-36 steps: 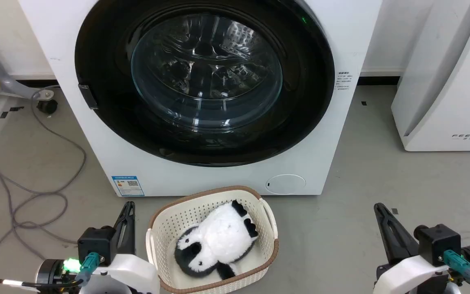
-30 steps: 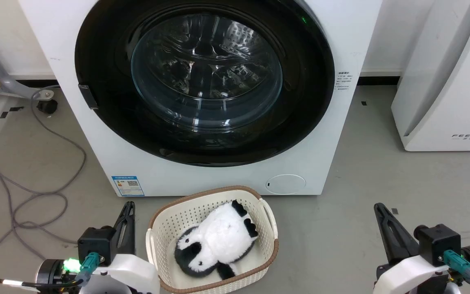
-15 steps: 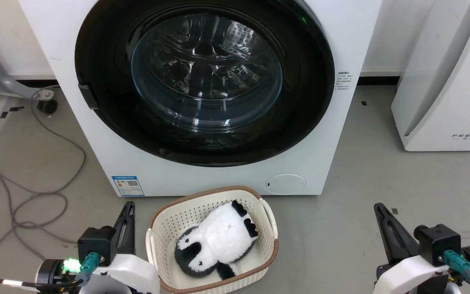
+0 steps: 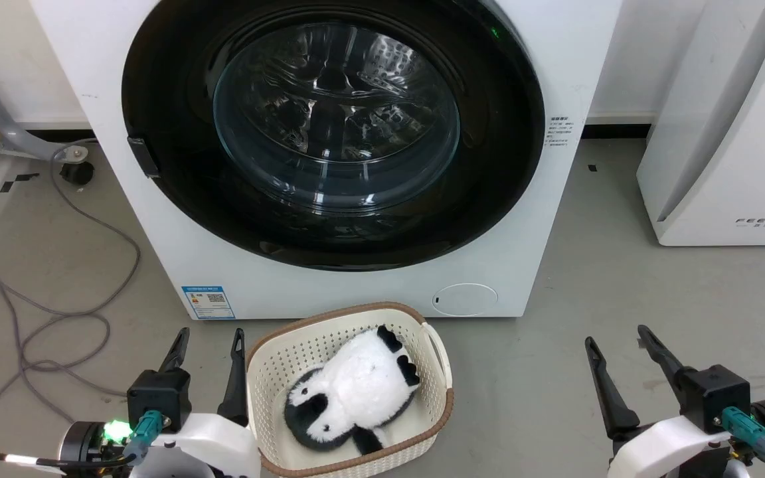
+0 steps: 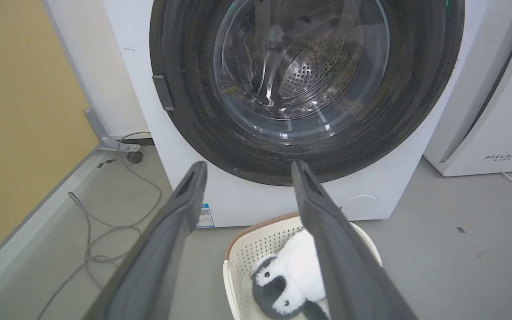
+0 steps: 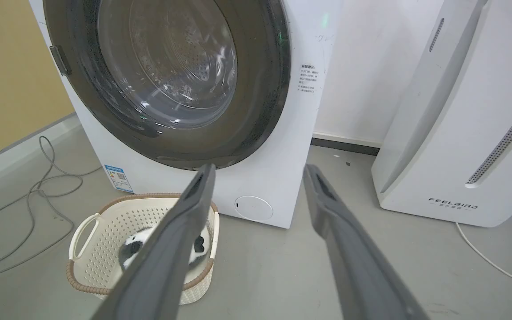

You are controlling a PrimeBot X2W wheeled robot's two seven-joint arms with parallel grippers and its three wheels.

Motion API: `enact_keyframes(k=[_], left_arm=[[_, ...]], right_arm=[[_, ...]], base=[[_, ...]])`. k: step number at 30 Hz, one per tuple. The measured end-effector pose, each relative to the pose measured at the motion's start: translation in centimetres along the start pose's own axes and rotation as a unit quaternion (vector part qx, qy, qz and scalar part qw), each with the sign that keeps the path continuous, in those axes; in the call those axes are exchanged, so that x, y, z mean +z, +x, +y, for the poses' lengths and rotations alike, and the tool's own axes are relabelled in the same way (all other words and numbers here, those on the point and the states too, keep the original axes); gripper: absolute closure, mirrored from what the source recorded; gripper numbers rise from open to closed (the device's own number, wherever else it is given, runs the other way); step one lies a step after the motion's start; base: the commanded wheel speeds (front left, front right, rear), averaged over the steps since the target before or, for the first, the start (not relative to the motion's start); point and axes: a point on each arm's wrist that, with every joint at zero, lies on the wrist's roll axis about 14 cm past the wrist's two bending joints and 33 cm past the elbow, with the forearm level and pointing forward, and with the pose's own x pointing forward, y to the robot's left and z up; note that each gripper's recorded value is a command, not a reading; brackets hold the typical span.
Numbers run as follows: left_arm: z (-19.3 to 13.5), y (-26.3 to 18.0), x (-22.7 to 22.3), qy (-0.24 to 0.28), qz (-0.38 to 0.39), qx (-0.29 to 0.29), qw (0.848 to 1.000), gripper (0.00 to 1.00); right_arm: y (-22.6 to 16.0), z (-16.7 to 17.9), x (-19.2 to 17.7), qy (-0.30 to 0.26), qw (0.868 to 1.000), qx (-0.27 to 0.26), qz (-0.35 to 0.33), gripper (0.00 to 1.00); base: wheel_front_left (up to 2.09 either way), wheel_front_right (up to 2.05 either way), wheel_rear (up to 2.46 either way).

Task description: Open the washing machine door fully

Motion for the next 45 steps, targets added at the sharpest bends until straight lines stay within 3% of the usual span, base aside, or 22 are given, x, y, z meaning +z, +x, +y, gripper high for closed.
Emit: enact_keyframes(k=[26, 45], left_arm=[[-0.5, -0.1, -0.3, 0.000, -0.010, -0.007, 1.000, 0.00], [-0.6, 0.7, -0.8, -0.001, -0.014, -0.005, 1.000, 0.00]], right_arm=[[0.5, -0.2, 0.4, 0.025, 1.000, 0.006, -0.018, 0.00], [4.6, -2.0, 3.7, 0.056, 0.997, 0.012, -0.057, 0.00]], base=[[0.00, 0.00, 0.00], [0.00, 0.00, 0.00]])
